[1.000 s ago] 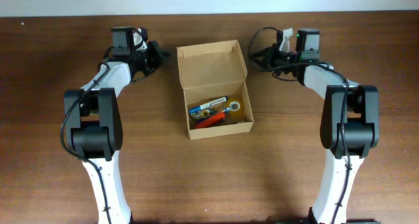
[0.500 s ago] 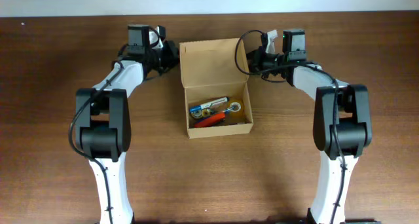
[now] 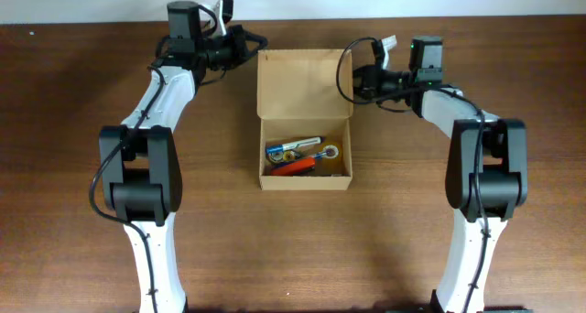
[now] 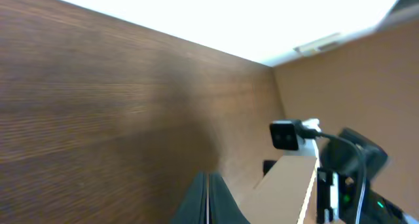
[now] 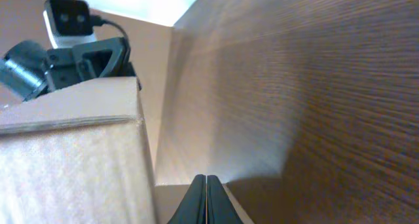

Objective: Pack container
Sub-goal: 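Raise both grippers to the upright lid's left and right edges, then push the lid forward and down with both grippers to close it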

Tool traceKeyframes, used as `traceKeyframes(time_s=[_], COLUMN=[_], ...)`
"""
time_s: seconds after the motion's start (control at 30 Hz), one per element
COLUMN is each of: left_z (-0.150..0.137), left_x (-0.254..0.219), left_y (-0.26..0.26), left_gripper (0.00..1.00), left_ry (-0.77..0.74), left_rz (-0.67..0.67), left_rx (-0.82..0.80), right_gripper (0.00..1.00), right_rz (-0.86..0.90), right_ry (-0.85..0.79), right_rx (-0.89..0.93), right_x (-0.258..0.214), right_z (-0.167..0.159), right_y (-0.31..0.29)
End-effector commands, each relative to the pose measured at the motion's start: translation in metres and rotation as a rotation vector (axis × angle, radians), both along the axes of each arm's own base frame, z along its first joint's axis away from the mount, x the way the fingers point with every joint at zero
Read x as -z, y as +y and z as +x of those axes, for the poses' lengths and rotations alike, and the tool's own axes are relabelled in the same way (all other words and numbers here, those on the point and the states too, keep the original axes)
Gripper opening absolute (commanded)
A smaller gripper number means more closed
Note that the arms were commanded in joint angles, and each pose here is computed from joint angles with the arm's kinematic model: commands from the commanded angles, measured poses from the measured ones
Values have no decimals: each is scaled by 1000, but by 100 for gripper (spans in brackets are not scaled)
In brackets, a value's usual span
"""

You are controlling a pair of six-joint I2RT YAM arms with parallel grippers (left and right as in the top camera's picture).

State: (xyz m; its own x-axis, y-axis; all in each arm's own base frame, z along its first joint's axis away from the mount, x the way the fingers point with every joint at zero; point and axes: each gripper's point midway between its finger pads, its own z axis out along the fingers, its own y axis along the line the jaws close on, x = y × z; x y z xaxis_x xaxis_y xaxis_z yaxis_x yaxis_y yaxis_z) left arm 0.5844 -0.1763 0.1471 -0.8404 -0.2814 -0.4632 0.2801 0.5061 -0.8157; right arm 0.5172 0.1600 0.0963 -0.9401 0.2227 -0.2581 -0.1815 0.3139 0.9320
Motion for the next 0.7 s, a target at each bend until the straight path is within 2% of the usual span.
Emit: traceKeyframes(time_s=[0.0,0.27,0.47,0.67], left_z=[-9,-15,-21,-40], left_x=[-9,-23,-59,-78], left_y=[-8,-11,-10,-9], left_gripper=[2,2,2,2], left_ry=[-52,-101,-228,-267], left_rz=[-33,-38,3,62], left_rx=[101,143,169,207], right_gripper=[4,4,4,4], right_rz=[42,46,48,80], right_ry=[-101,-215,-234,-241], right_rx=[-69,-90,-81,-122], right_x=[-33,-79,-89,-97], right_z=[-4,-10,-10,-18], right_y=[2,1,-6,-4])
